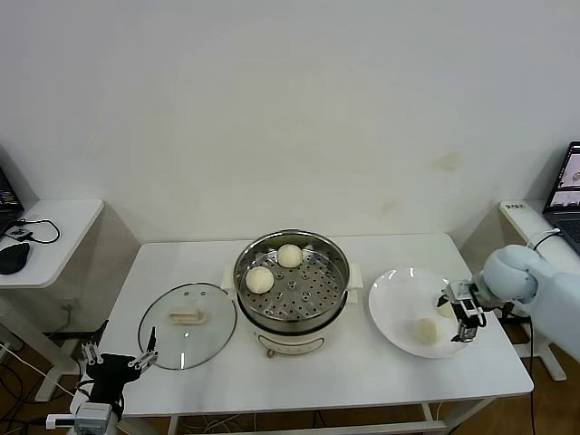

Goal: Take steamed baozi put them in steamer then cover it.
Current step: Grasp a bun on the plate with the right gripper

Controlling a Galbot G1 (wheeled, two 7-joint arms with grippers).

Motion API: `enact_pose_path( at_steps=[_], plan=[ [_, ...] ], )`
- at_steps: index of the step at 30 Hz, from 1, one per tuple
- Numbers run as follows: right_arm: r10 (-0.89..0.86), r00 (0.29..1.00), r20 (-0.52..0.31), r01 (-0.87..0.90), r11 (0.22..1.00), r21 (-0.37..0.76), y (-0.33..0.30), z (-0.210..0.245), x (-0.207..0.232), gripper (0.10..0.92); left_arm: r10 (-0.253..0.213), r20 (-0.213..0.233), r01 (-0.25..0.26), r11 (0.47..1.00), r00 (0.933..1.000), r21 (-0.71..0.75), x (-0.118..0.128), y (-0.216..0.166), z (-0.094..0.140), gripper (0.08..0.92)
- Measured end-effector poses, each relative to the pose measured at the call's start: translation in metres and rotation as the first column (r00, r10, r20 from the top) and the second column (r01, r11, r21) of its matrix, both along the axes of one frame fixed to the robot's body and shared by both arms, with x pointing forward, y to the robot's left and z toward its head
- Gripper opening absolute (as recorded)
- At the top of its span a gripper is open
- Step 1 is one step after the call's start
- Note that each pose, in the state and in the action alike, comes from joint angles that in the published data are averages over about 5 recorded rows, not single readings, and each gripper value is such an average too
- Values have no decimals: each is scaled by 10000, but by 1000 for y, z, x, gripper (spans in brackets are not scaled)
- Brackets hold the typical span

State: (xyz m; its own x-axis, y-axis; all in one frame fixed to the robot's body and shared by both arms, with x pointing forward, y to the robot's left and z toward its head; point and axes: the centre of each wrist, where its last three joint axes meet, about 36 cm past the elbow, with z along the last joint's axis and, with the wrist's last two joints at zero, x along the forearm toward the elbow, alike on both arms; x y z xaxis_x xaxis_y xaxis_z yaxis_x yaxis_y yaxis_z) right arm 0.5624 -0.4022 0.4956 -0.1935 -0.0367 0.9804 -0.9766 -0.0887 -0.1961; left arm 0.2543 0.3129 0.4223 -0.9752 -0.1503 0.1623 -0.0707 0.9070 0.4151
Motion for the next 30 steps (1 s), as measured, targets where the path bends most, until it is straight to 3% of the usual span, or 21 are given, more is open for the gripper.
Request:
enact_pose_path(
  at_steps=[10,15,22,30],
  plan=[
    [-198,9998,-92,200,9997,168,11,-36,11,820,46,-7,-46,10000,10000,7,1,1,-2,823],
    [-259,9995,-155,263,9994,230,17,-45,15,759,63,-8,-63,10000,10000,20,1,2,-2,823],
    [-296,9993,-209,302,9992,277,19,-45,18,670,95,-7,-95,10000,10000,10,1,2,-3,823],
    [-387,9991,-158,391,9989,272,14,-24,24,645,87,52,-86,10000,9999,-21,2,2,-1,823]
  ],
)
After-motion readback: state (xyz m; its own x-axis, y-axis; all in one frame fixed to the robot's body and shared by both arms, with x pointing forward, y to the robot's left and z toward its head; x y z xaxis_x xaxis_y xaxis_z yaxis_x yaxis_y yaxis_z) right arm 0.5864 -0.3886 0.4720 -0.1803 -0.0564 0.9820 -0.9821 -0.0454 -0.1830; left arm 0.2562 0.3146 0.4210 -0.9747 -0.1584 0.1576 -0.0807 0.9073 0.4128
